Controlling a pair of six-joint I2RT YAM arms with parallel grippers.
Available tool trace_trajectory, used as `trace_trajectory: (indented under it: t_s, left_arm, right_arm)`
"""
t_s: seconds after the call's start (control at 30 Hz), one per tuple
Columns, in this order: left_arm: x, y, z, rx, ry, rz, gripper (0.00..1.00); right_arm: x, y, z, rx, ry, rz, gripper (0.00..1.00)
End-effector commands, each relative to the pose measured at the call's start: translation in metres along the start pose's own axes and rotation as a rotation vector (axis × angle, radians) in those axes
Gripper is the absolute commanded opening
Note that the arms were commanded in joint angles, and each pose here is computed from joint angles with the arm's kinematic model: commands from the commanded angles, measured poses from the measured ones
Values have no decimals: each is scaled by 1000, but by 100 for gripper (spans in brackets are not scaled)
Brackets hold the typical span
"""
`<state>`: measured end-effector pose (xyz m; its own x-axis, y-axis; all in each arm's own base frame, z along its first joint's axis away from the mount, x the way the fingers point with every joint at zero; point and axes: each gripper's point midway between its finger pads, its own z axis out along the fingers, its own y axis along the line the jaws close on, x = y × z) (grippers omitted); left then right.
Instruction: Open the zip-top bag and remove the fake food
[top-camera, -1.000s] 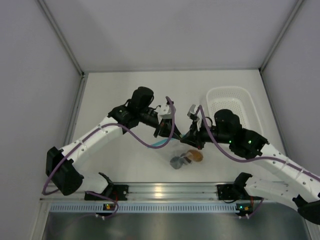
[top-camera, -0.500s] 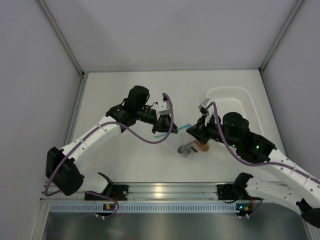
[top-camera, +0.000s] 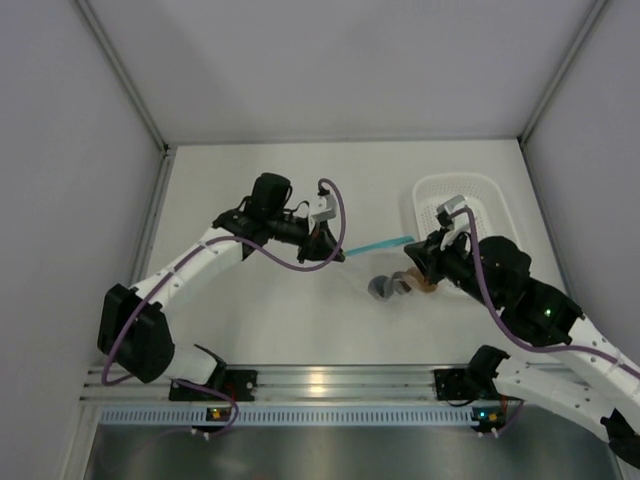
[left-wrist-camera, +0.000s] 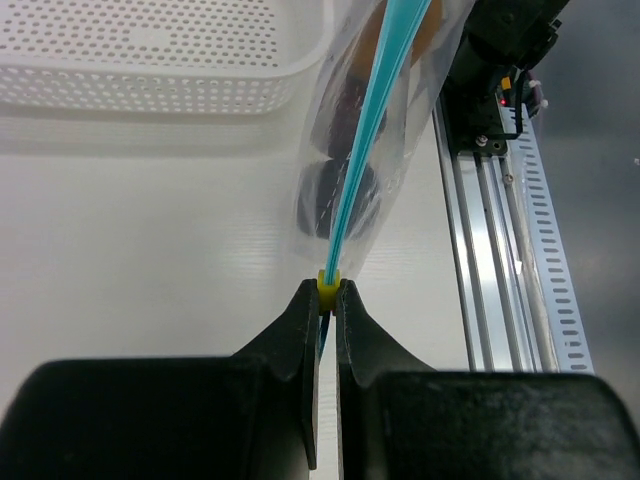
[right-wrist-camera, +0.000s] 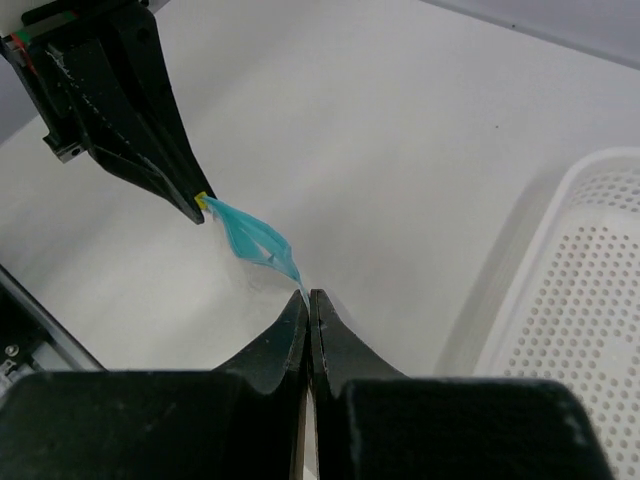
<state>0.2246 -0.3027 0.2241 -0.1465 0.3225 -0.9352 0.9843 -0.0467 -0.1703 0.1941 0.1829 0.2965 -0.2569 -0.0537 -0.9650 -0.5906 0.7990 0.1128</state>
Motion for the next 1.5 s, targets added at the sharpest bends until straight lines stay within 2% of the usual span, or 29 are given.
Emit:
trace_trajectory:
  t_s: [0.0,0.27,0.43,0.5,0.53,0.6,0.63,0.77,1.07,1.47]
  left_arm:
    - [19,14,-10,-48,28,-82,0]
    - [31,32,-19,-106,43,-118,0]
    - [31,27,-18,-44,16,-139,2]
    - [24,21,-17,1,-9,-127,9]
    - [20,18,-17,14,-19,-123,18]
    - [6,11,-18,52,-50,-99,26]
    - [0,8,-19,69,-63,-89,37]
    - [-24,-5,-23,128,-112,-10,50]
    - [-70,-12,-19,168,-152,125,48]
    - [-78,-31,9,154,-100,167,44]
  right_arm:
    - [-48,-23,-29,115,-151,18,0]
    - [-45,-19,-27,97,-150,41,0]
    - [-42,-17,-26,82,-155,40,0]
    - [-39,-7,-23,26,-146,24,0]
    - [-38,-3,-22,-1,-144,10,0]
    - [-34,13,-20,-94,-144,-10,0]
    - [-33,16,-19,-109,-143,-14,0]
    - [-25,25,-17,-169,-126,-42,0]
    - [-18,37,-17,-242,-102,-85,0]
    - [-17,40,-12,-252,-99,-74,0]
